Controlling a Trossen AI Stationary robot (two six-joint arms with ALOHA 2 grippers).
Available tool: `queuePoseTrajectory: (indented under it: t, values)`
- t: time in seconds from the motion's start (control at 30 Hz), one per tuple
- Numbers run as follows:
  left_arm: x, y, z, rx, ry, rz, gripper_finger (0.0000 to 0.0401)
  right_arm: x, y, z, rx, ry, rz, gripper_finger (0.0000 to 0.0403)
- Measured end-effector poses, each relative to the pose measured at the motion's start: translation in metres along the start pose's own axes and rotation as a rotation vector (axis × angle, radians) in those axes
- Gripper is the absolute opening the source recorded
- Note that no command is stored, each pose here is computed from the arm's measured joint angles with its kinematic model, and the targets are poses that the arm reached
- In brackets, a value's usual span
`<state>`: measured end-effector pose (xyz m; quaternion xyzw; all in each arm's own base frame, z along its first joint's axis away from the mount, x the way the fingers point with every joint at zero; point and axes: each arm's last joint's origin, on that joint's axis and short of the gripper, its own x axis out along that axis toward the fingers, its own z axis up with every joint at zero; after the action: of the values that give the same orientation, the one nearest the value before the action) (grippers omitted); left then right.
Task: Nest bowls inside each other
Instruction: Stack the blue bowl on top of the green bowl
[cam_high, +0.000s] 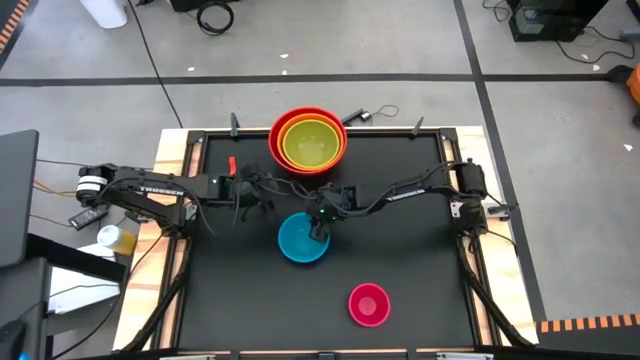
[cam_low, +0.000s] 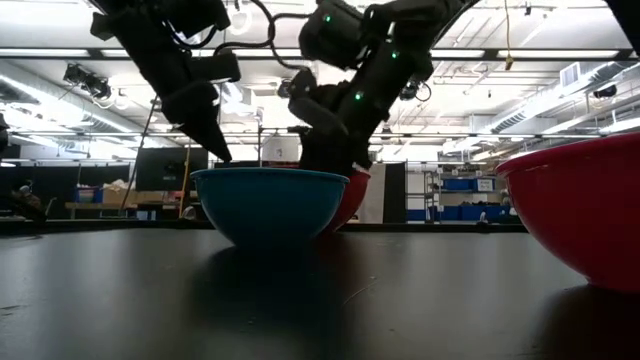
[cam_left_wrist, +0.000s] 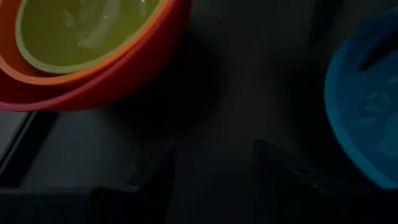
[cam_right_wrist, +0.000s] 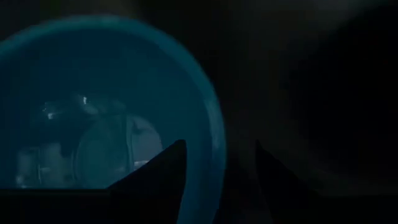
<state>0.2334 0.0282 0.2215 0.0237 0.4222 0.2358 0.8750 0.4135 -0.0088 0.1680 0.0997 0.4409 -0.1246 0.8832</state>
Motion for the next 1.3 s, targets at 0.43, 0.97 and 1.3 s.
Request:
queuePoseTrajectory:
  t: [0.43, 0.97, 1.3]
  values:
    - [0.004, 0.01, 0.006, 0.021, -0.042, 0.042, 0.0215, -0.025, -0.018, 0.014, -0.032, -0.006, 0.101, 0.0022]
    - [0.004, 0.011, 0.006, -0.029, -0.04, 0.043, 0.0215, -0.092, -0.202, 0.067, 0.331, -0.49, -0.395, 0.0024]
    - [0.004, 0.01, 0.006, -0.001, -0.046, 0.04, 0.0215, -0.028, -0.232, 0.044, 0.421, -0.366, -0.267, 0.0047]
